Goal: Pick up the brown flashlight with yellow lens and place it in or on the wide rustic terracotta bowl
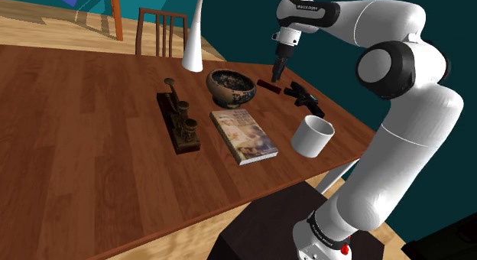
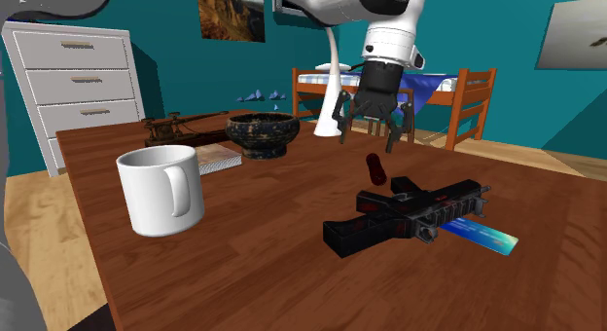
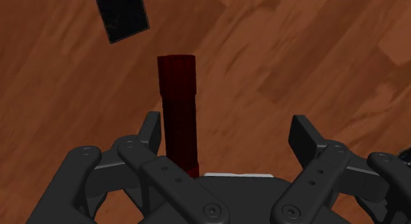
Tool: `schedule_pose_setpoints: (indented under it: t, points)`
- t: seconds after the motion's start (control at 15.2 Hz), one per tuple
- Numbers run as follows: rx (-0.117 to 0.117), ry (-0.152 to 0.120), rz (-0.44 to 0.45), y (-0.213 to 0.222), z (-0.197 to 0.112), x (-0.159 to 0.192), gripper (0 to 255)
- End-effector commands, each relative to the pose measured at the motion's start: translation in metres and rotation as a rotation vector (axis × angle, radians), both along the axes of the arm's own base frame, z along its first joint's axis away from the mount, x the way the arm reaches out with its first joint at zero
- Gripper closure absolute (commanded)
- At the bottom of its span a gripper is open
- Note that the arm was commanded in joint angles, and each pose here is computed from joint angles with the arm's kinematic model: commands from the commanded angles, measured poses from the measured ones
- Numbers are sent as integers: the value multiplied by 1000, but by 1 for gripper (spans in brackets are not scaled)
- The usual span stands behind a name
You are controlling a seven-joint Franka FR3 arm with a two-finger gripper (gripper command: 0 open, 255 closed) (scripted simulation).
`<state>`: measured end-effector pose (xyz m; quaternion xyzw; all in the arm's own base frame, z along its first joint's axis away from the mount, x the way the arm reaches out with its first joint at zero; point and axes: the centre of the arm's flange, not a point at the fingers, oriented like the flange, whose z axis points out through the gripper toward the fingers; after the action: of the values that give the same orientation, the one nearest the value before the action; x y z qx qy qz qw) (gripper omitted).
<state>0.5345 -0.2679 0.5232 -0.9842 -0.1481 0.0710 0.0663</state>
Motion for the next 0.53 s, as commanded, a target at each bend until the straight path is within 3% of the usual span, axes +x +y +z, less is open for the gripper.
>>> schedule_pose_setpoints:
  t: [0.0,0.46]
  points:
    - [6,-4,17,-15,-2,22,0]
    - [10,-6,26,-22,-29,30,0]
